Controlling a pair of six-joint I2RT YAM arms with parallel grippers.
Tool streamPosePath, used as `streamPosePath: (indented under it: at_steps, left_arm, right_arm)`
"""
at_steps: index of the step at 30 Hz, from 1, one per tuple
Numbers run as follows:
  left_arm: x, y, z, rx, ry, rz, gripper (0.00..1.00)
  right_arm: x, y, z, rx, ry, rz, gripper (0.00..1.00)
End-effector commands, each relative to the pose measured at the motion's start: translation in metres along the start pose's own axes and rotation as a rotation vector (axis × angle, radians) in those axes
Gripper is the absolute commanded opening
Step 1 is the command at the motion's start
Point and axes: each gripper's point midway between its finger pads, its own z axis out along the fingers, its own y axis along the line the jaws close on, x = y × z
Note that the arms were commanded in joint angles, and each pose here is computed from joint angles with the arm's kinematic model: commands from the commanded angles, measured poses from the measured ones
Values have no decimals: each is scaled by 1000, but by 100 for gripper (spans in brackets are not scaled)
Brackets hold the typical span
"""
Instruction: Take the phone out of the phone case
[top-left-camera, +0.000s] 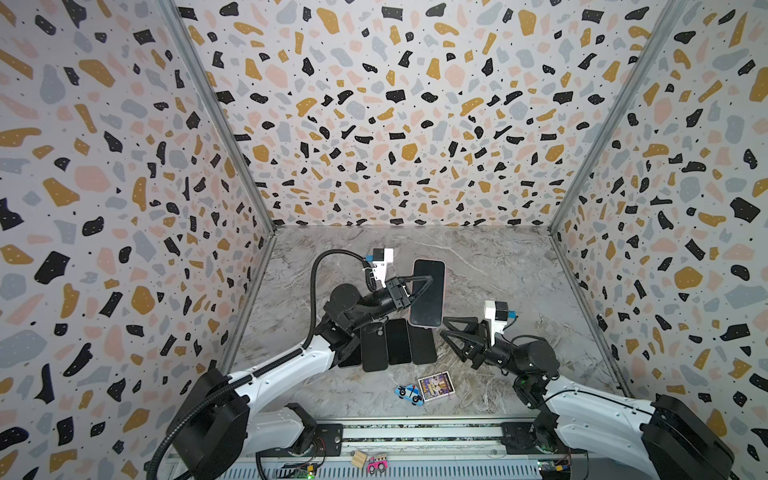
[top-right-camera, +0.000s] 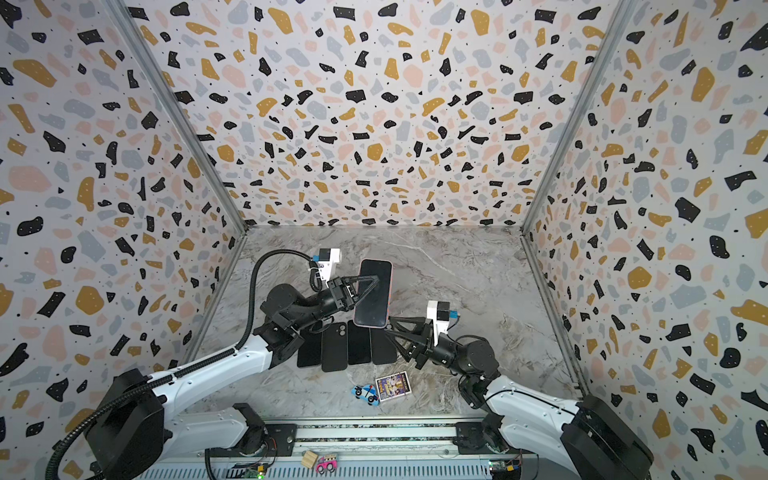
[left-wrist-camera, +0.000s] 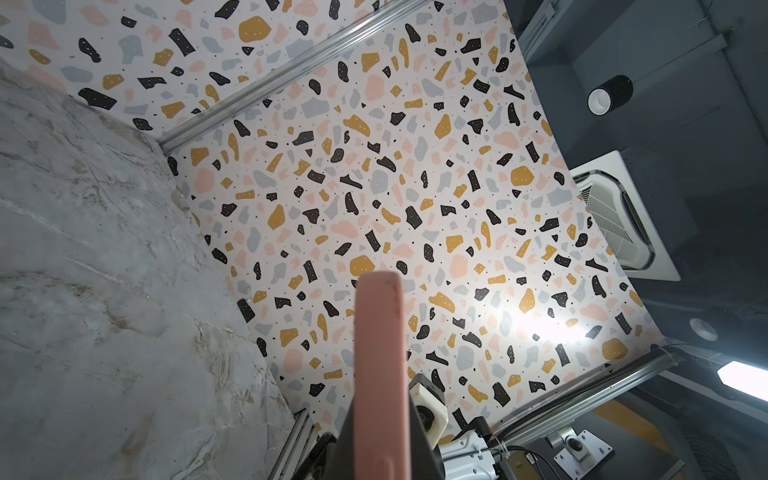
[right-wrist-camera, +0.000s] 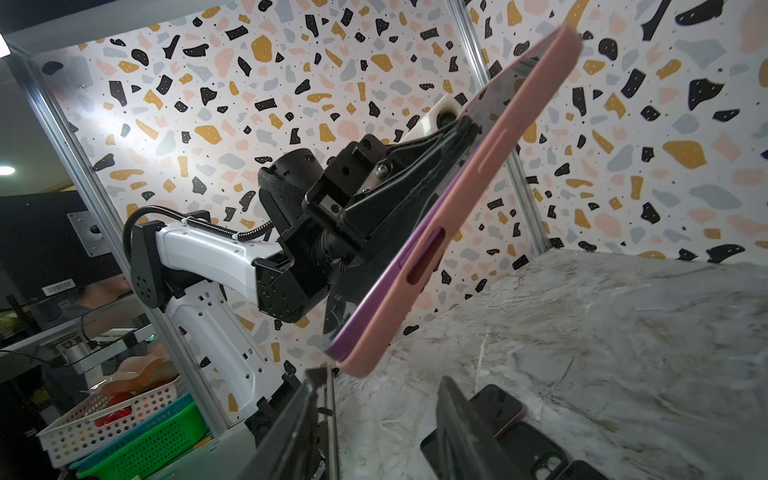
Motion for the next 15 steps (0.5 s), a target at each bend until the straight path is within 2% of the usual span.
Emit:
streamPosePath:
  at_steps: [1,15]
  left_arm:
    - [-13,-35,-4,110,-52,47,0]
    - [-11,-37,-7,115,-48,61,0]
  right_arm:
    - [-15,14,10,-51,-38,36,48]
    - [-16,11,20,-58,-46,58,47]
